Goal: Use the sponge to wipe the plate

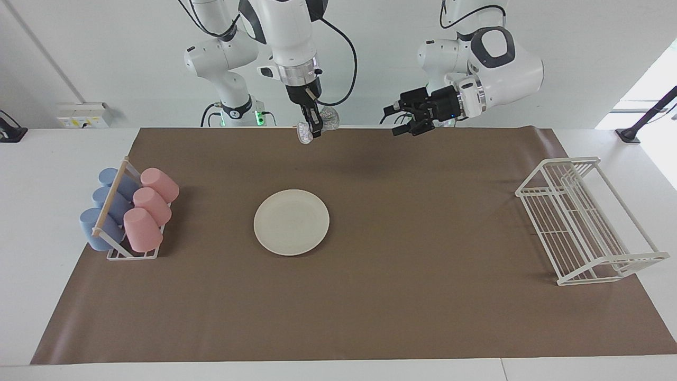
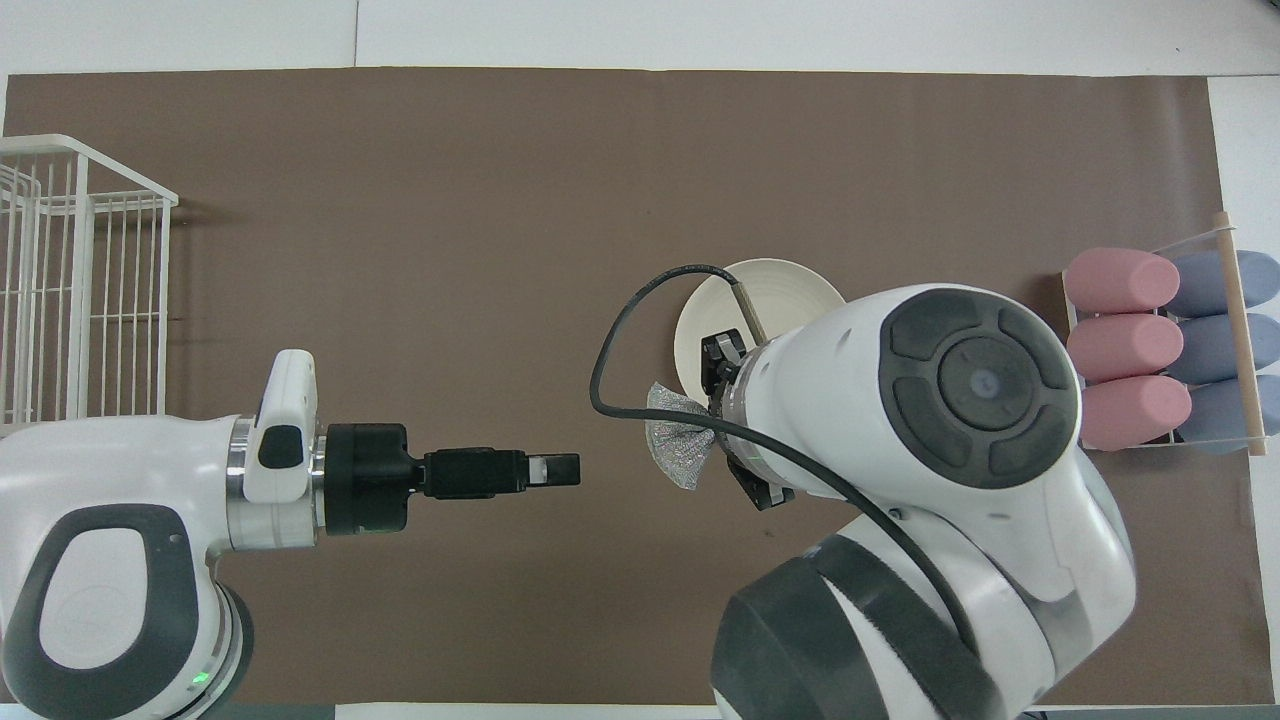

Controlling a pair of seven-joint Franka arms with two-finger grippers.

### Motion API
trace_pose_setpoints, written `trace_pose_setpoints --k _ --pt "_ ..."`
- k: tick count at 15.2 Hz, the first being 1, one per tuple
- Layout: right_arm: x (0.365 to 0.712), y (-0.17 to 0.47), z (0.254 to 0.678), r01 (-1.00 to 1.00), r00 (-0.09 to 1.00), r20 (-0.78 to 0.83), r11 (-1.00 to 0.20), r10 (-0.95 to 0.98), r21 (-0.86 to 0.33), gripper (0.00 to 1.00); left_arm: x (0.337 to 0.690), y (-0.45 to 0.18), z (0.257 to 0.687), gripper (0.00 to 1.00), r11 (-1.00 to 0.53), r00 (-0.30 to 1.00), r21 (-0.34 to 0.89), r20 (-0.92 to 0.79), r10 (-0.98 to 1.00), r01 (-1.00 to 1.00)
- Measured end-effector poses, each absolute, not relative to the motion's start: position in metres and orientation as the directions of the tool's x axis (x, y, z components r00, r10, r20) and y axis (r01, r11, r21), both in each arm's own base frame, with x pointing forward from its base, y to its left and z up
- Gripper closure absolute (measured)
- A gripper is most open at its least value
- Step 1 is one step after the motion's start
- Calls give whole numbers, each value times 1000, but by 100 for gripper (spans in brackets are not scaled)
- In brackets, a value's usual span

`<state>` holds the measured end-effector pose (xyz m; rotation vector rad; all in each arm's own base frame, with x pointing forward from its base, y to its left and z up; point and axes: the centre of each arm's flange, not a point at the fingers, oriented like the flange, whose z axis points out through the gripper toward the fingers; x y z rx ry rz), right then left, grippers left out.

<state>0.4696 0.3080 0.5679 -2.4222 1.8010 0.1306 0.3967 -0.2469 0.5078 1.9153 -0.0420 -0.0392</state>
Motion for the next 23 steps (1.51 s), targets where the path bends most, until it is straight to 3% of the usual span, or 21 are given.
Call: trace_pose_setpoints --k 8,17,23 --pt "470 308 571 -958 288 -142 -283 -947 -51 88 358 -316 503 0 -325 999 945 48 19 -39" --pt "471 308 572 -958 287 -144 -282 -947 -56 88 386 -330 500 3 -331 998 943 46 51 -27" --pt "472 308 571 -958 286 -143 -281 -947 -54 88 387 -330 501 71 -329 998 944 33 56 -12"
